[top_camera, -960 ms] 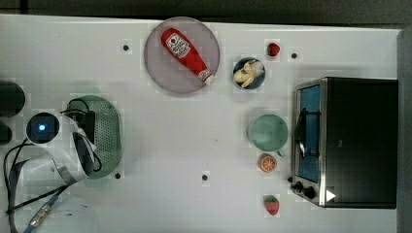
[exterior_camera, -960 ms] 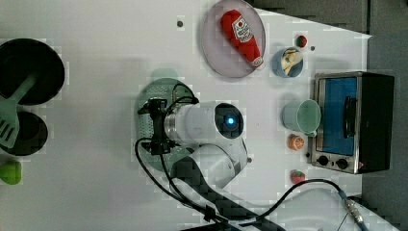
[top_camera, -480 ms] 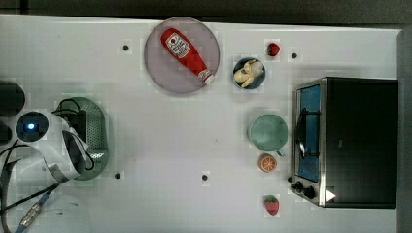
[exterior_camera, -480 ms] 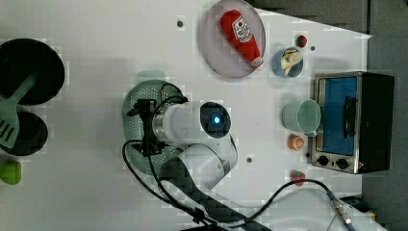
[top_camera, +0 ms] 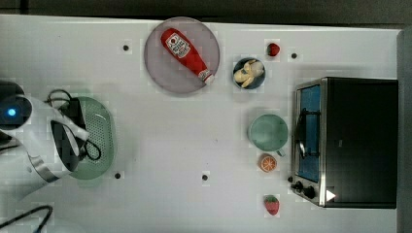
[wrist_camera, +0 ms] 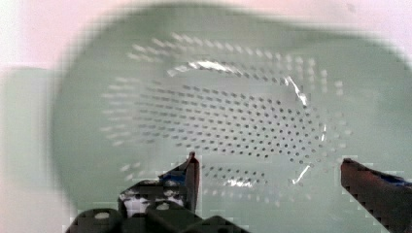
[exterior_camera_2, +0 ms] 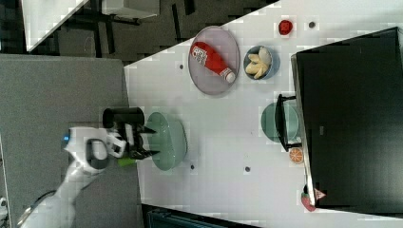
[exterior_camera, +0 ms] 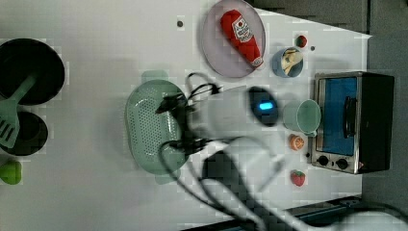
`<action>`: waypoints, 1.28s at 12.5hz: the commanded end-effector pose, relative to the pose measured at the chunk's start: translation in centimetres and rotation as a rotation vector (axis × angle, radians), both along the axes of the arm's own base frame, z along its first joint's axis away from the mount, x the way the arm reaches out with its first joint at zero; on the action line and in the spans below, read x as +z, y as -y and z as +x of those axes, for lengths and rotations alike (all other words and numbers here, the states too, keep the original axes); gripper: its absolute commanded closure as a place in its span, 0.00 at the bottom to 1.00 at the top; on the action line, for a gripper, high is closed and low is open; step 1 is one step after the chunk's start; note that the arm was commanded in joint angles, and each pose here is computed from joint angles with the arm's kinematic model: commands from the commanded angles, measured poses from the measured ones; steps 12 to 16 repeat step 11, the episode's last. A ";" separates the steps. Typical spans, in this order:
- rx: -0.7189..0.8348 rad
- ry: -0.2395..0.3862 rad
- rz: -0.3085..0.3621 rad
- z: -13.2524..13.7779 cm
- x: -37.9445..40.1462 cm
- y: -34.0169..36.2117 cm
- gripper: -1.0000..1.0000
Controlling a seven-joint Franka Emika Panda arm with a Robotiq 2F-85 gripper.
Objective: Drag strainer right to left.
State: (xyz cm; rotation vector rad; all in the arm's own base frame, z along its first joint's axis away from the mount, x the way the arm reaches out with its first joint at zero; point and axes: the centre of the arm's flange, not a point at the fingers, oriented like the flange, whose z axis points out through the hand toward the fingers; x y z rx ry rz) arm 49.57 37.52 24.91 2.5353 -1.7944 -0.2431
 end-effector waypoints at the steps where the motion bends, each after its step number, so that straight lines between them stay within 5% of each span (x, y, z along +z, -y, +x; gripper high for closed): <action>1: 0.082 0.198 0.102 6.7 15.6 10.2 0.00; 5: 0.269 0.235 0.045 7.0 26.1 26.6 0.00; 9: 0.452 0.187 -0.064 4.2 30.7 40.1 0.00; 16: 0.408 0.211 -0.050 3.4 31.9 43.0 0.00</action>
